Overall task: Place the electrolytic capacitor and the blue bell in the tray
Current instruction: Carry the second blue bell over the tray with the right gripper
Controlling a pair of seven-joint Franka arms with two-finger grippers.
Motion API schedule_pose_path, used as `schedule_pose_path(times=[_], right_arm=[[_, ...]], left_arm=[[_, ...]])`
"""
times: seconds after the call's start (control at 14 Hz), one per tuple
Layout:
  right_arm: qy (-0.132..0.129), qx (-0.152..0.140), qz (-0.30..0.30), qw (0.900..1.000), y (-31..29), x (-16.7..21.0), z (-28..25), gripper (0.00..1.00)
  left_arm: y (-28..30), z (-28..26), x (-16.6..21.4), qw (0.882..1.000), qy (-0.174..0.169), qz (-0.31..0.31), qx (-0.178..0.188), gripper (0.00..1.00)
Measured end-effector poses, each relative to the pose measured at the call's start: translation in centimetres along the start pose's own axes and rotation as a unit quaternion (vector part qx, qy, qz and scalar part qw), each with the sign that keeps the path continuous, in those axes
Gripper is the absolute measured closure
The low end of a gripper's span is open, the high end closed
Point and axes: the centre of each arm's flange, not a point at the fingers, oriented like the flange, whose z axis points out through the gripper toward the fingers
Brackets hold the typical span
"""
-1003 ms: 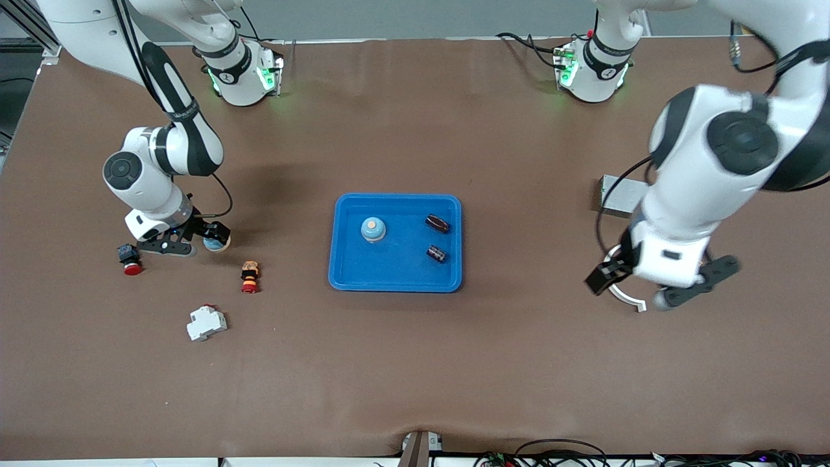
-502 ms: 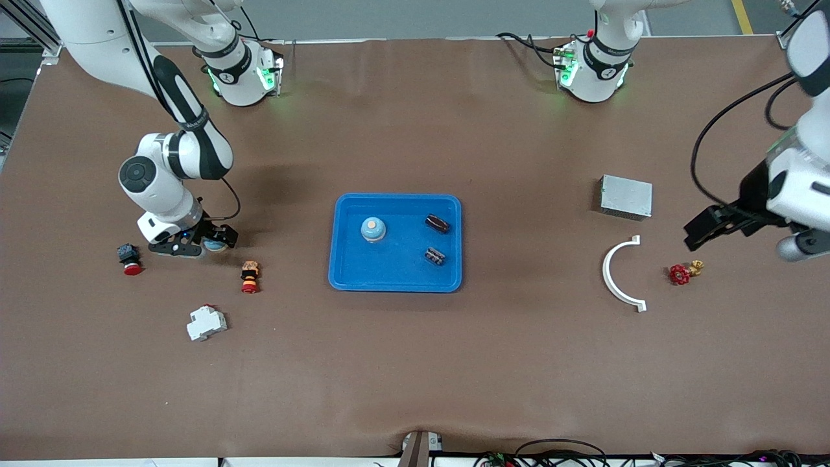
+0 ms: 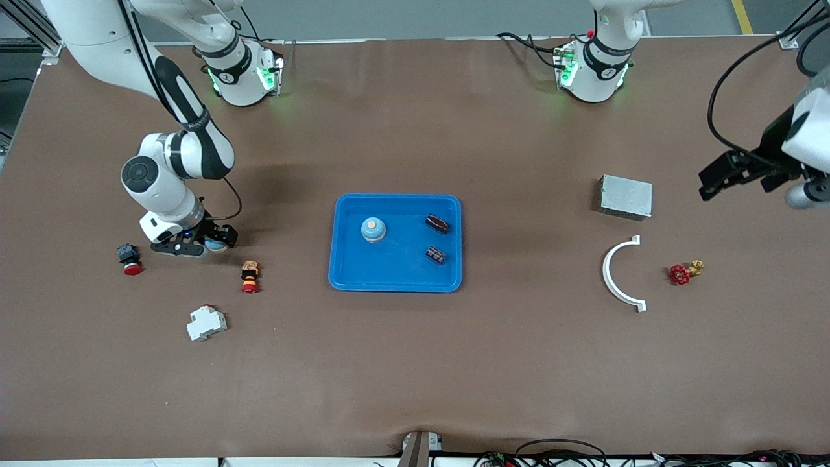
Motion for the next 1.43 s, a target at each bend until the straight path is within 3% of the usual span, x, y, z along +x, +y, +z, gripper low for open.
schedule_pose_path(times=[0.29,0.5,0.72,1.0,1.43], right_arm=[[-0.001,0.003,-0.005,1.000,-0.8,-0.1,-0.1,0.33],[-0.025,0.011,0.008,1.000,-3.5,0.3,-2.0,0.33],[-0.039,0.026,0.053,0.997,-10.8,1.4,-7.7,0.33],[-0.019,0.062,0.124,0.990,-23.8,0.8,-13.9,0.33],[-0.055,0.063,0.189,0.978,-35.2,0.5,-12.0,0.33]], left_arm=[[-2.9,-1.5,-3.1,1.000,-0.008,0.028,-0.002,0.00],[-3.2,-1.6,-4.1,0.999,-0.009,0.030,-0.003,0.00],[-2.8,-1.5,-4.2,0.999,-0.010,0.034,-0.003,0.00],[-2.6,-1.5,-4.2,0.999,-0.010,0.035,-0.003,0.00],[-2.5,-1.3,-4.6,0.999,-0.026,0.037,-0.004,0.00]])
